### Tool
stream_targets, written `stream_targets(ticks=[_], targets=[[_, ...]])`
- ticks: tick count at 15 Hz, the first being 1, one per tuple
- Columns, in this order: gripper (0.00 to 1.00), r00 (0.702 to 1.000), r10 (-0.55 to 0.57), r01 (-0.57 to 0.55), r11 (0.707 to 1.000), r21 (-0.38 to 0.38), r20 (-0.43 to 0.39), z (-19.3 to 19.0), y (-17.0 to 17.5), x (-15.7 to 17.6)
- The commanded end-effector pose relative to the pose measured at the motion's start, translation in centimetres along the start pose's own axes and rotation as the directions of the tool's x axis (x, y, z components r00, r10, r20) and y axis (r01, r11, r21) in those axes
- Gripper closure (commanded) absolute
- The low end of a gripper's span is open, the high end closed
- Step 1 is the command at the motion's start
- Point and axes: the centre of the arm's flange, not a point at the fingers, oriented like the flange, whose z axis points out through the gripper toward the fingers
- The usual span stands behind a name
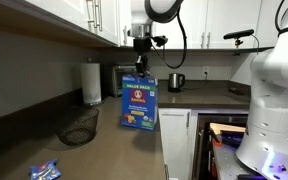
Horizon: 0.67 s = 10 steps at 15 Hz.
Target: Put the pack in the middle in the box
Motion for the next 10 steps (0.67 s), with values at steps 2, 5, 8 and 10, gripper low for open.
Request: stream_targets(ticks=[2, 5, 8, 10], targets=[[0.47, 1.000, -0.026, 0.026, 0.999, -0.020, -0.008, -0.3, 0.5, 0.1], [0.27, 0.999, -0.032, 0.032, 0.999, -0.025, -0.012, -0.9, 0.0, -0.3], [0.08, 0.998, -0.052, 0.051, 0.998, -0.029, -0.029, -1.8, -1.1, -0.8], [0.01, 0.997, -0.065, 0.063, 0.997, -0.044, -0.038, -2.5, -2.0, -1.2]])
